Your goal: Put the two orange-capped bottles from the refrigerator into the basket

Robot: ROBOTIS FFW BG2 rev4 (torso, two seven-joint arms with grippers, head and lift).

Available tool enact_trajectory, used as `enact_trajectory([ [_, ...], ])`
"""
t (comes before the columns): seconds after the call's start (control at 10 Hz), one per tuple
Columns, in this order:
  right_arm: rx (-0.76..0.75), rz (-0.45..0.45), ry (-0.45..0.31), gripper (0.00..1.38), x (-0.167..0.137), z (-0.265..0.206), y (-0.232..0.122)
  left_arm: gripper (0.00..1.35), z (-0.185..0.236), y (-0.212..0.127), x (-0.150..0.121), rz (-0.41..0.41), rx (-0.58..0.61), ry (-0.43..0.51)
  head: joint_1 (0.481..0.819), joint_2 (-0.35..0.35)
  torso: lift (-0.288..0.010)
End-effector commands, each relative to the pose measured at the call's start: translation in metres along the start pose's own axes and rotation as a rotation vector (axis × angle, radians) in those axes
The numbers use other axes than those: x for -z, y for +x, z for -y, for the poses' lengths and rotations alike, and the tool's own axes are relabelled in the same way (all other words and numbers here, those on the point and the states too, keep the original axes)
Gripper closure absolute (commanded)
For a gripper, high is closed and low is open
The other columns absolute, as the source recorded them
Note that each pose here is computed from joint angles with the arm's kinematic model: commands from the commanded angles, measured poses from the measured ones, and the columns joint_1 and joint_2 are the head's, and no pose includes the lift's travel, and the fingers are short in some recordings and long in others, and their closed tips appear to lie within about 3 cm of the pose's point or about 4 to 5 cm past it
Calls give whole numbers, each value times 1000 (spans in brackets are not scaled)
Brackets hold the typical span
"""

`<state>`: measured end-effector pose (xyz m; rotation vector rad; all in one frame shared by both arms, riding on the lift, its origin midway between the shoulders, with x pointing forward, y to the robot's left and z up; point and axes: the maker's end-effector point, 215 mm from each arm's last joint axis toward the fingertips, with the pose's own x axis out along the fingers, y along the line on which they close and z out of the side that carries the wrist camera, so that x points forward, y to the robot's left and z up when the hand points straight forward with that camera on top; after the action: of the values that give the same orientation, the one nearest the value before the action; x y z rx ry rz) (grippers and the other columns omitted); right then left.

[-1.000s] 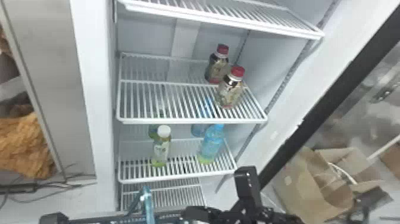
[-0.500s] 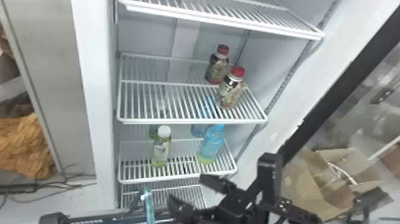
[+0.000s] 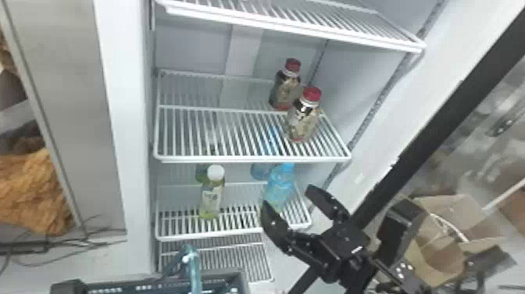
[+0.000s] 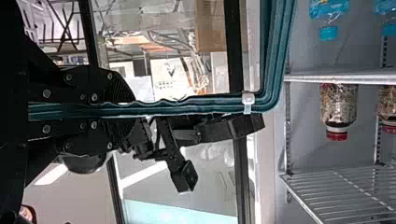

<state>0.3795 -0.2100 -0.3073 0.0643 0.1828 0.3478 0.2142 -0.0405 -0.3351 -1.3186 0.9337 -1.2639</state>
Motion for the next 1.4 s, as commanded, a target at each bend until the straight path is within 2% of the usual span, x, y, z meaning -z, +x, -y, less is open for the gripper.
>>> enact_trajectory([
  [0.0,53,48,-24,102,5,23,-3,1210,0,0,-1,3,1,2,695,-350,-40],
  [0.1,98,102,-44,102,-2,33,-8,1210,0,0,-2,8,2,2,695,-350,-40],
  [0.6,186,255,-77,104,-10,55,-25,1210,1,1,-1,10,7,-2,695,-350,-40],
  [1.3,189,291,-65,104,-13,53,-31,1210,2,2,-2,5,7,3,695,-350,-40],
])
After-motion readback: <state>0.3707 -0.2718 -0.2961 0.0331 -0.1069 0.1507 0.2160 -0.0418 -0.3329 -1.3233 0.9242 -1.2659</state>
